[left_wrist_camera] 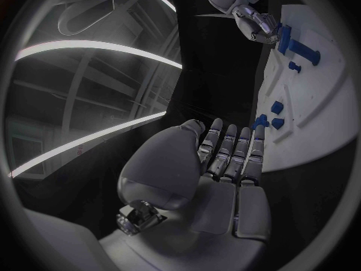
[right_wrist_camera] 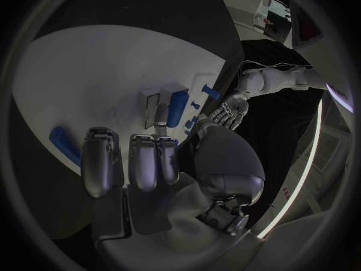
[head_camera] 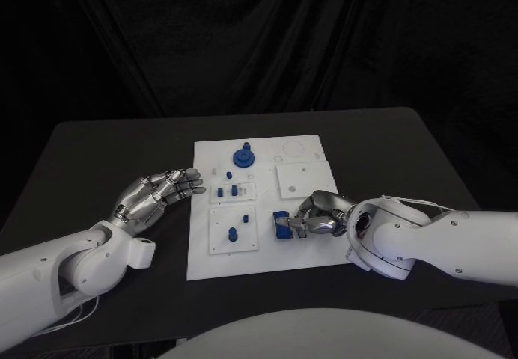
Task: Assemble the parts on the task board
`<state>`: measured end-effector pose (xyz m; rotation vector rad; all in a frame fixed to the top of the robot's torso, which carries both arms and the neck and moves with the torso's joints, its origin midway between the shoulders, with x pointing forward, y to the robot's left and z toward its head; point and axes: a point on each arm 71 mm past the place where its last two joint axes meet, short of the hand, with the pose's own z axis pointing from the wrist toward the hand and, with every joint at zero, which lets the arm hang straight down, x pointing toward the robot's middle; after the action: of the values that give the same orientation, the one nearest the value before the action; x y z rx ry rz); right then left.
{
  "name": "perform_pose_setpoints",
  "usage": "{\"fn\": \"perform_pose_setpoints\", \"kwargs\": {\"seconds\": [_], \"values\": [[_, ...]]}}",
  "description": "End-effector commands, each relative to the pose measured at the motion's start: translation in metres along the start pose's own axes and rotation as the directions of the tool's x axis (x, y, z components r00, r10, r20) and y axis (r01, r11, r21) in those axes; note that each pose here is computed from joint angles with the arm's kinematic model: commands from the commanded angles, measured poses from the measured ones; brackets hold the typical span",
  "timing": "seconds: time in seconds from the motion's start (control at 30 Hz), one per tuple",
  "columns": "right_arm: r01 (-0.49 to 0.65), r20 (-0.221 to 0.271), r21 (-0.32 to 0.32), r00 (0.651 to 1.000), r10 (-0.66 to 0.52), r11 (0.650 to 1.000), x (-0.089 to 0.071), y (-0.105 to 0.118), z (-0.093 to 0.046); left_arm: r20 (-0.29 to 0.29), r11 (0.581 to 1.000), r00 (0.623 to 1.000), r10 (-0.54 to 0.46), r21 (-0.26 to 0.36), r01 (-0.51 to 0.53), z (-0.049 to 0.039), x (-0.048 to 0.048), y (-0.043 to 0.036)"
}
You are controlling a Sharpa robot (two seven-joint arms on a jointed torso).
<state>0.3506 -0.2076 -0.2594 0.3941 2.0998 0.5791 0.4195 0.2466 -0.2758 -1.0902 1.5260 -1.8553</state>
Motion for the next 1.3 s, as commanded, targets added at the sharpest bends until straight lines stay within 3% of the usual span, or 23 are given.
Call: {"fn": "perform_pose_setpoints", "kwargs": {"seconds": [0.03, 0.43, 0.67, 0.97, 1.3], "values": [[-0.013, 0.049, -0.039, 0.999, 0.015, 0.999, -0.003, 0.003, -0.001, -0.016, 1.0, 1.0, -0.014, 0.007, 0.014, -0.0002, 0.0017, 0.0006], [-0.014, 0.073, -0.11, 0.997, 0.022, 0.994, -0.007, 0.004, -0.007, -0.016, 1.0, 1.0, -0.016, 0.004, 0.016, -0.001, 0.0017, 0.0012], [-0.021, 0.102, -0.115, 0.994, 0.033, 0.993, -0.012, 0.0, -0.018, -0.015, 1.0, 1.0, -0.016, 0.004, 0.016, -0.0018, 0.0013, 0.0011], [0.013, 0.173, -0.011, 0.985, -0.011, 1.0, -0.031, -0.031, -0.038, -0.009, 1.0, 1.0, -0.013, 0.001, 0.013, -0.0027, 0.0006, 0.0011], [0.146, 0.221, 0.11, 0.961, -0.167, 0.983, -0.046, -0.056, -0.049, -0.012, 1.0, 1.0, -0.014, -0.002, 0.014, -0.0015, 0.002, 0.0019]]}}
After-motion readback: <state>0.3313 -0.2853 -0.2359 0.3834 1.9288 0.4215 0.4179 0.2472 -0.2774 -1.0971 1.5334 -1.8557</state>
